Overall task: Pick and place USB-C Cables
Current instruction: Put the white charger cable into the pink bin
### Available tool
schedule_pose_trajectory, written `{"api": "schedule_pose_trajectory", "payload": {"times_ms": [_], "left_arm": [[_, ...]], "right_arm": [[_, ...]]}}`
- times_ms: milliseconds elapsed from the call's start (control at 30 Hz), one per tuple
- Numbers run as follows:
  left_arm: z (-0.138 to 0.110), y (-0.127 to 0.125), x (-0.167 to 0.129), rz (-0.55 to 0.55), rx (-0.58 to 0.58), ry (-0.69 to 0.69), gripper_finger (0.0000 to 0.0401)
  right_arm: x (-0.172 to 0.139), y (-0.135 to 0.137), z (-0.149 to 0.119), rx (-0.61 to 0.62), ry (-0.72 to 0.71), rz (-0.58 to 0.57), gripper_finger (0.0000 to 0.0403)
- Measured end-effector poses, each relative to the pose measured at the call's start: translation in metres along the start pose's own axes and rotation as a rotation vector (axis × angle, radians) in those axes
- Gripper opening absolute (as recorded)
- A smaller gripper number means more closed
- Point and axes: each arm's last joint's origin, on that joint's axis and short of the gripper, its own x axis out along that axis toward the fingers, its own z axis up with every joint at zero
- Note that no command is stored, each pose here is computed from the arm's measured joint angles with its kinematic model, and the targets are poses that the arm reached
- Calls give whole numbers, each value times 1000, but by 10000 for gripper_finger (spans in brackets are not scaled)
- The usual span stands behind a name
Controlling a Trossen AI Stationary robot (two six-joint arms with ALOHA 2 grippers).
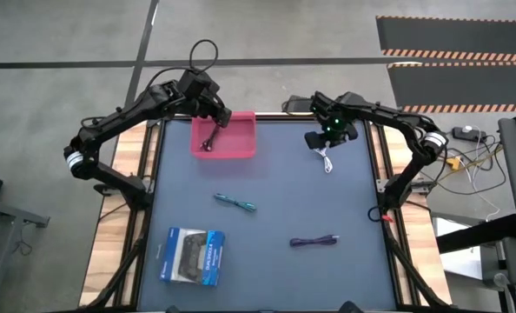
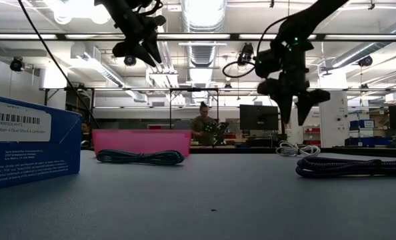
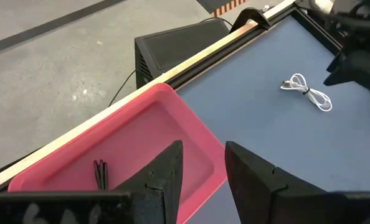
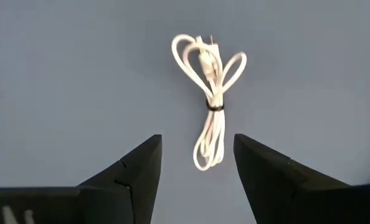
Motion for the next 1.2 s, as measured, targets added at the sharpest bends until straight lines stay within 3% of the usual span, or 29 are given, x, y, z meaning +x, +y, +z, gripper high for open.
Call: {"api": "schedule_pose_trajectory", "payload": {"times_ms": [500,833,1200], "left_arm": [[0,0,0,1,-1,0,103],[0,0,0,1,-1,-1,103],[5,-1,0,-16,-3,-54,103]], "right_arm": [[59,-21,-18,61,26,-17,192],[76,-28,-24,75,17,-12,189],[78,-30,-25,81,11,-26,113]]}}
